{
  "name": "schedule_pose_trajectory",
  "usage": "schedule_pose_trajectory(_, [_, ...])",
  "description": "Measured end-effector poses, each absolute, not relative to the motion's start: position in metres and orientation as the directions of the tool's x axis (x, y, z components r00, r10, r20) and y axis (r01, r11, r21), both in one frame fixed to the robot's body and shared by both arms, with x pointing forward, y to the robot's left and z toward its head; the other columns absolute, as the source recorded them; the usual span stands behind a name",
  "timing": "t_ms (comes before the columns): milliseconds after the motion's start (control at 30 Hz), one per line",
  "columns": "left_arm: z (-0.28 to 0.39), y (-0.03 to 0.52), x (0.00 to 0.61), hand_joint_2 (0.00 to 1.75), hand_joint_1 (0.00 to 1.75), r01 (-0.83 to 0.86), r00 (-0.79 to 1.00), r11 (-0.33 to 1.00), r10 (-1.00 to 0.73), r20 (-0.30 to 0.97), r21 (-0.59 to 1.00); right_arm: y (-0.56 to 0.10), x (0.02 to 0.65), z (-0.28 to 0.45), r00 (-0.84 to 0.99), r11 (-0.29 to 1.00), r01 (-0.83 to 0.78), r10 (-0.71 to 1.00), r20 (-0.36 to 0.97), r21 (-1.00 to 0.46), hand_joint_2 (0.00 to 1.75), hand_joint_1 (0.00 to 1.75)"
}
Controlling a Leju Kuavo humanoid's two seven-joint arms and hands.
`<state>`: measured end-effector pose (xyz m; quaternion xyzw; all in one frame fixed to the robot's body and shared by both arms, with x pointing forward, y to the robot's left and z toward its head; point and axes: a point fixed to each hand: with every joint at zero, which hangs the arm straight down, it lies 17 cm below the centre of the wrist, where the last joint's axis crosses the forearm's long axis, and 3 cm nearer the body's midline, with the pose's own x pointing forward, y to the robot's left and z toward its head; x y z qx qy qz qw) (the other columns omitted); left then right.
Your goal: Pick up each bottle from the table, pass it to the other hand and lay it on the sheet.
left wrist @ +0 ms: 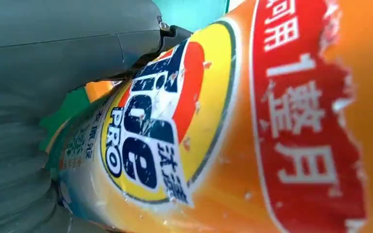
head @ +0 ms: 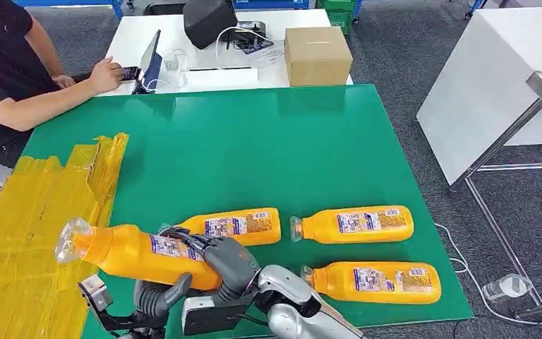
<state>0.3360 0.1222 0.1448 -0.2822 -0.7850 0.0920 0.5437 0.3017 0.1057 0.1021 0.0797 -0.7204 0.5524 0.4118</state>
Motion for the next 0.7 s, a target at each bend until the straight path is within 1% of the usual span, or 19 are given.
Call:
schedule_pose_trajectory(300, [0.147, 0.128, 0.334, 1.75, 1.75, 0.330, -0.256, 0.815, 0.563, 0.786, -0.477, 0.106, 0.302, 0.100, -0.651, 0.381, -0.560, 0.348, 0.675, -0.736, 1.75, 1.75])
schedule_pose_trajectory(433, [0.151, 0.131, 0.335, 1.75, 1.75, 0.320, -0.273, 0.826, 0.550, 0.789, -0.465, 0.104, 0.305, 0.101, -0.637, 0.408, -0.554, 0.353, 0.685, -0.726, 1.75, 1.75])
schedule_pose_trajectory(467, [0.153, 0.132, 0.335, 1.75, 1.75, 0.321, -0.277, 0.827, 0.547, 0.790, -0.461, 0.103, 0.306, 0.101, -0.635, 0.411, -0.553, 0.354, 0.686, -0.725, 1.75, 0.59])
schedule_pose_trajectory(500, [0.154, 0.132, 0.336, 1.75, 1.75, 0.321, -0.280, 0.828, 0.546, 0.789, -0.460, 0.103, 0.306, 0.102, -0.635, 0.413, -0.552, 0.355, 0.686, -0.724, 1.75, 0.00])
schedule_pose_trajectory(567, [0.156, 0.135, 0.337, 1.75, 1.75, 0.308, -0.294, 0.844, 0.523, 0.800, -0.439, 0.101, 0.310, 0.104, -0.626, 0.439, -0.537, 0.363, 0.689, -0.720, 1.75, 0.00])
schedule_pose_trajectory(600, [0.158, 0.136, 0.338, 1.75, 1.75, 0.300, -0.305, 0.857, 0.501, 0.810, -0.418, 0.098, 0.315, 0.107, -0.618, 0.464, -0.522, 0.372, 0.692, -0.716, 0.00, 0.00])
schedule_pose_trajectory(700, [0.165, 0.146, 0.346, 1.75, 1.75, 0.258, -0.354, 0.919, 0.376, 0.856, -0.297, 0.088, 0.332, 0.121, -0.604, 0.511, -0.491, 0.384, 0.699, -0.705, 0.00, 0.00])
